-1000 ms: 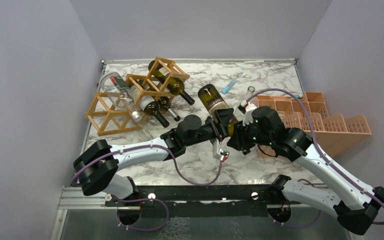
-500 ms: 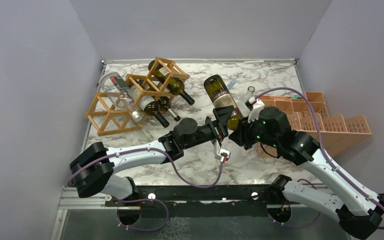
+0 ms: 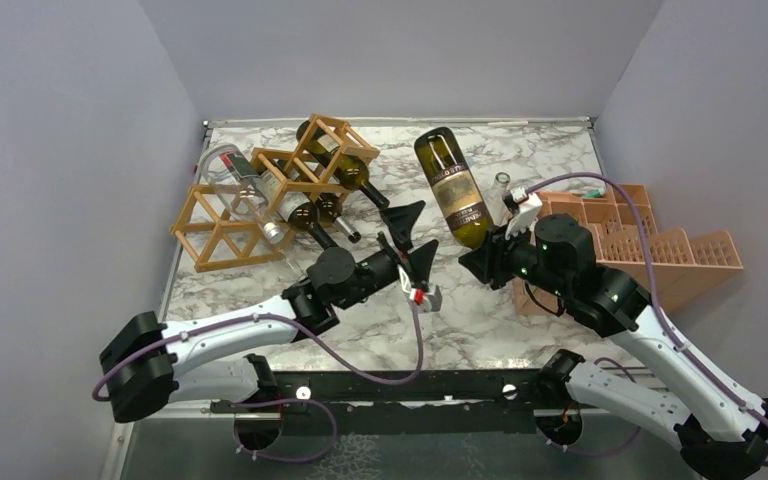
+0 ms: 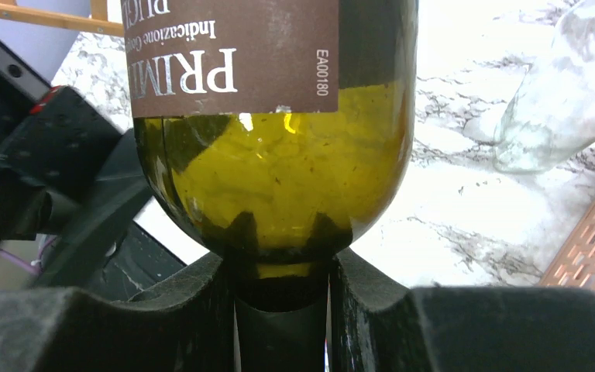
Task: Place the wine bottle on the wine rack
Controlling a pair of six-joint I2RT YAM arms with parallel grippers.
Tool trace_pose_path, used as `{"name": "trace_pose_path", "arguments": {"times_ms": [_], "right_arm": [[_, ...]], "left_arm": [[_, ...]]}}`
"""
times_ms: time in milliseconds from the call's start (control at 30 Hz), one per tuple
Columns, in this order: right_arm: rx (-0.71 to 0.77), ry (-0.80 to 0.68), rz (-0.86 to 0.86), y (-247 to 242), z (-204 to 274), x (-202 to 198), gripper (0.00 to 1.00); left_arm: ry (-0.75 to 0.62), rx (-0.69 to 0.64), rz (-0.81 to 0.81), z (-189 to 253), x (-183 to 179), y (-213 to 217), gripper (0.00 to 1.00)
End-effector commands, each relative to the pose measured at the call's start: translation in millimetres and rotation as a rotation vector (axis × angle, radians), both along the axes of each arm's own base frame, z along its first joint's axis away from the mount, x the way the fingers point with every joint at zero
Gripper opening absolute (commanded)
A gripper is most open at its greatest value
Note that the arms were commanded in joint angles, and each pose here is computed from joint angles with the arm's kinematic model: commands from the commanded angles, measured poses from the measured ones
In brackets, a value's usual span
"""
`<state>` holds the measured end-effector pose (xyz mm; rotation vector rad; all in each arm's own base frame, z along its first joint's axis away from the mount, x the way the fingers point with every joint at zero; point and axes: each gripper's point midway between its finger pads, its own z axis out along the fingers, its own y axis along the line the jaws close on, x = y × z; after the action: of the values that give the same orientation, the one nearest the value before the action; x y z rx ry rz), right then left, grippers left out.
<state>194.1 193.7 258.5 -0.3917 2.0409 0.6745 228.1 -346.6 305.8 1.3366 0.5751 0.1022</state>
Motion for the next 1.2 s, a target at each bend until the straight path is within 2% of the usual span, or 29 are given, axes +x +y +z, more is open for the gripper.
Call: {"name": "trace_pose_path", "arguments": {"times_ms": [0, 67, 200, 400, 767, 967, 1167], "right_arm": [[0.118, -0.197, -0.016, 8, 55, 19, 0.01], [0.115, -0.198, 0.003, 11, 54, 19, 0.01], [0.104, -0.192, 0.047, 20, 49, 19, 0.01], [0.11, -0.169, 0.194, 43, 40, 10, 0.01], [0.234, -0.149, 0.458, 83, 36, -22, 0.01], [0.284, -0.14, 0.561, 101, 36, -44, 0.01], [0.292, -0.135, 0.645, 123, 29, -68, 0.01]], "left_arm": [[0.42, -0.43, 0.014, 41, -10, 36, 0.99], [0.525, -0.529, -0.037, 60, -24, 48, 0.99], [0.62, -0.651, -0.139, 99, -51, 73, 0.99], [0.721, -0.828, -0.134, 136, -60, 110, 0.99], [0.866, -0.812, 0.03, 166, -52, 129, 0.99], [0.882, -0.897, 0.1, 175, -46, 148, 0.99], [0.889, -0.889, 0.105, 181, -49, 153, 0.99]]}}
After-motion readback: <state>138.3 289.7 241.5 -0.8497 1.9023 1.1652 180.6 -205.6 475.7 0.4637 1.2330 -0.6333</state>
